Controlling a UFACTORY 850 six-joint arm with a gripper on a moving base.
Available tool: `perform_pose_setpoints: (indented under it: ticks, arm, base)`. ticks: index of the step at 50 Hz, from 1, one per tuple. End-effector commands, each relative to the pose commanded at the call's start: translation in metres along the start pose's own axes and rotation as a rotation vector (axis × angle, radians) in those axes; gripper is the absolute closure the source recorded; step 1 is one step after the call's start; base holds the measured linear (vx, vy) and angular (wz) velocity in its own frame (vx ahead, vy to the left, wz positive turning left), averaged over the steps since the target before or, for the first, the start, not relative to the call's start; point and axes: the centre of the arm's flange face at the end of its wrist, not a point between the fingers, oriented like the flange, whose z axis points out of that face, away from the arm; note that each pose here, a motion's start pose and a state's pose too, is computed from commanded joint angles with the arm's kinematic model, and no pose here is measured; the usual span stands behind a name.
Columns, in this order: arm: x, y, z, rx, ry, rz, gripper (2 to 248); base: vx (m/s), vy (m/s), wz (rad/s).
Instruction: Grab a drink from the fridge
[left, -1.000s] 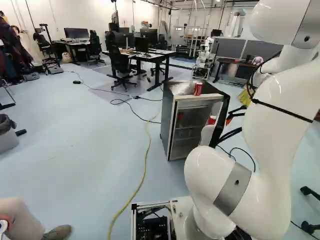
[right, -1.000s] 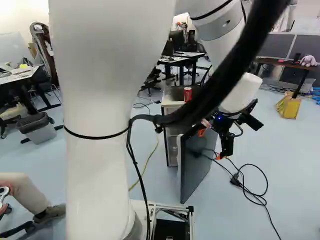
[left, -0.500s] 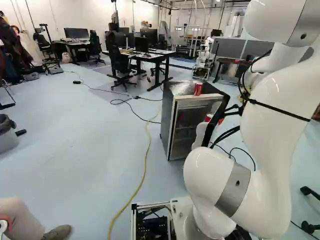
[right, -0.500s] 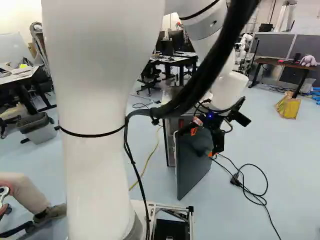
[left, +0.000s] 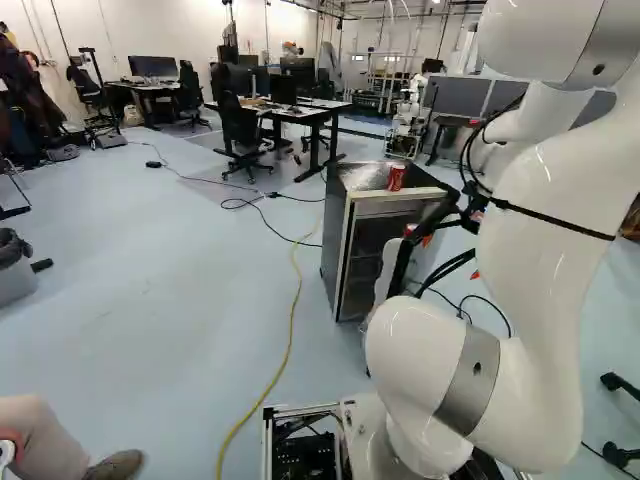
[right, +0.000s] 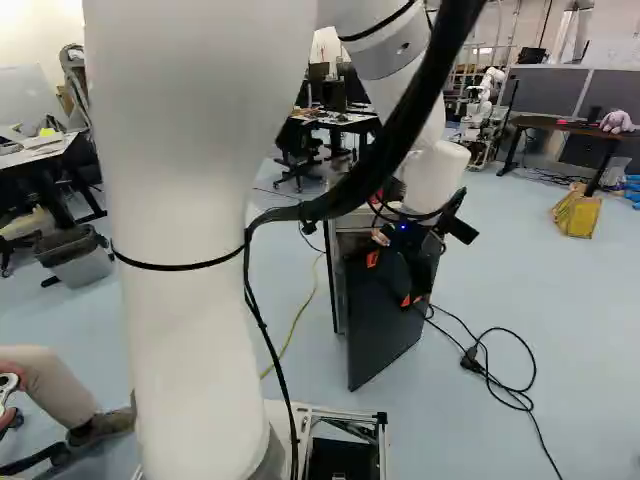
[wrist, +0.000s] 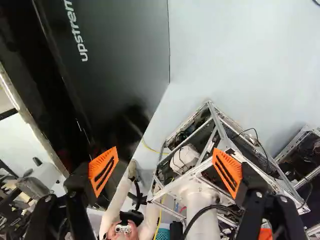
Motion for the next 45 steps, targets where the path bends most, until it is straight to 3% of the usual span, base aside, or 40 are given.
perform_pose_setpoints:
  ticks: [45]
  arm:
    - [0.0, -0.063, 0.008, -0.019, -0.005, -0.125, 3]
  base:
    - [0.0, 0.0, 0.0]
